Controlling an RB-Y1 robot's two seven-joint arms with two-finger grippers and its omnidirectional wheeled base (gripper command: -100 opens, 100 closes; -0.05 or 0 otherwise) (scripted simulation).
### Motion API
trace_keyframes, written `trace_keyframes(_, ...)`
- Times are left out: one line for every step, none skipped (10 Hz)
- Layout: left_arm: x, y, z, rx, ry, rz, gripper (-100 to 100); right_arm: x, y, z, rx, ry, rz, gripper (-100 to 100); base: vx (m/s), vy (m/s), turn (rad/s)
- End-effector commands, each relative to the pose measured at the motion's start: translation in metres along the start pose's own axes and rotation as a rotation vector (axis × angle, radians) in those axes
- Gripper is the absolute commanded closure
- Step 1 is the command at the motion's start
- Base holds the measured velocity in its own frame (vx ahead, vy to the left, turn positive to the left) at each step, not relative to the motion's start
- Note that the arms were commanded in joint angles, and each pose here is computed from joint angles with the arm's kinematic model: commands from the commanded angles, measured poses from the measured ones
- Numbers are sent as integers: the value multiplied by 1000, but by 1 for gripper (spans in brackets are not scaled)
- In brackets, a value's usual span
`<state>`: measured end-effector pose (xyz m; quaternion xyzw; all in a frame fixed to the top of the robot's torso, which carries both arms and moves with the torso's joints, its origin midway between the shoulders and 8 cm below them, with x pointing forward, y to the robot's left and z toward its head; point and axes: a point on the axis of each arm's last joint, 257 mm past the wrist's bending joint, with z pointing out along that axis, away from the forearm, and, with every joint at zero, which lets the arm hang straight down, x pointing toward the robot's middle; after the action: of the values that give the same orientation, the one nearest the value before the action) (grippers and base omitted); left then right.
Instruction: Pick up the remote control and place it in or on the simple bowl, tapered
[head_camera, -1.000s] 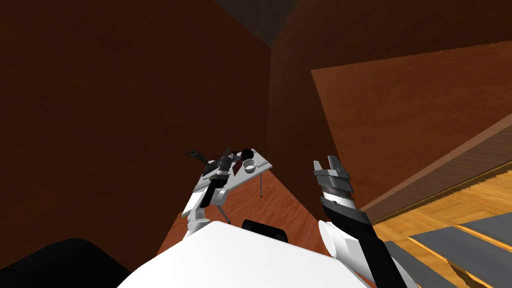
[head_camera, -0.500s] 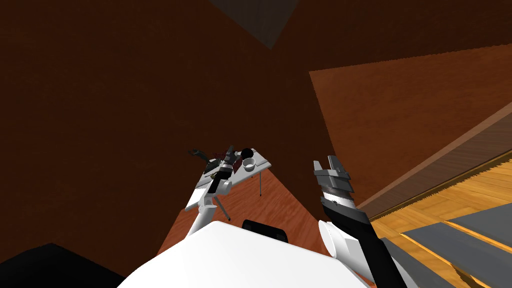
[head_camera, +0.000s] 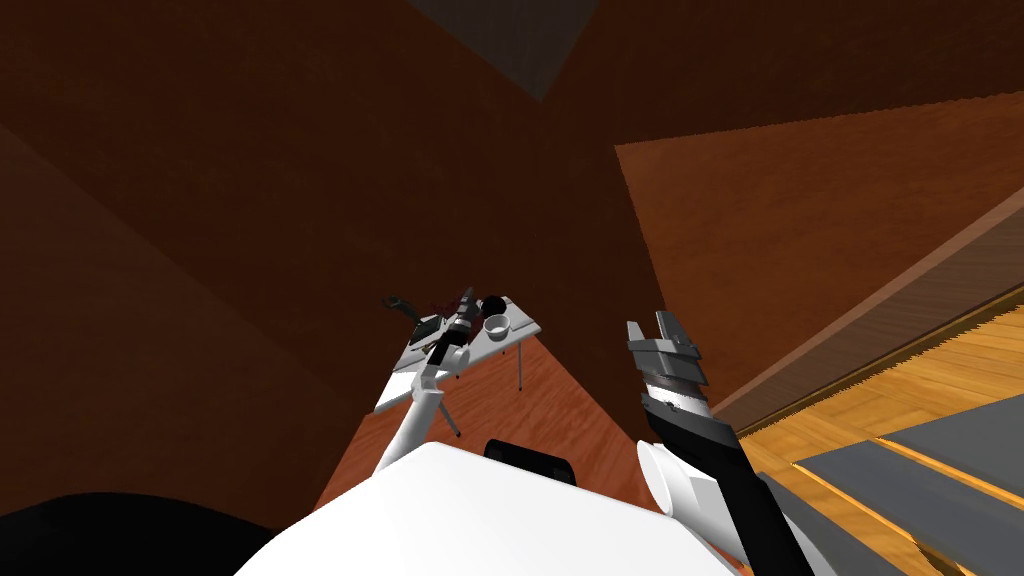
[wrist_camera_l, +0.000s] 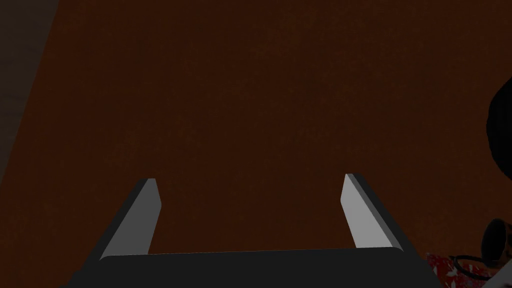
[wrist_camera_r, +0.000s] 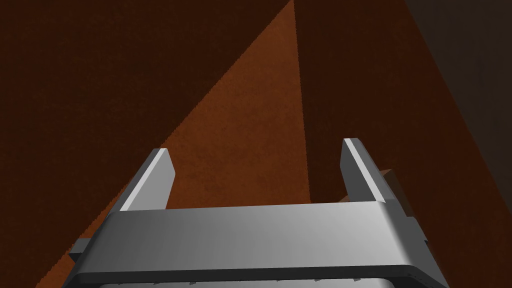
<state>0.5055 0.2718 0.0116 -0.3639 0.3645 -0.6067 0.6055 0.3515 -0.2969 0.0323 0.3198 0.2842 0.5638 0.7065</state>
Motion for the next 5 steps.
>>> trace_keyframes(6,7,13,-25,10,-24,-100,0,0,0,0,0,0,0,-15,-37,16)
trace_keyframes(6,24,18,-70,9,-62,-100,0,0,0,0,0,0,0,-18,-44,31)
trace_keyframes(9,24,22,-80,14,-64,-100,0,0,0,0,0,0,0,-14,-40,20)
trace_keyframes(12,18,28,-69,20,-66,-100,0,0,0,0,0,0,0,-2,-17,-3)
trace_keyframes(16,35,36,-119,24,-105,-100,0,0,0,0,0,0,0,-3,-35,28)
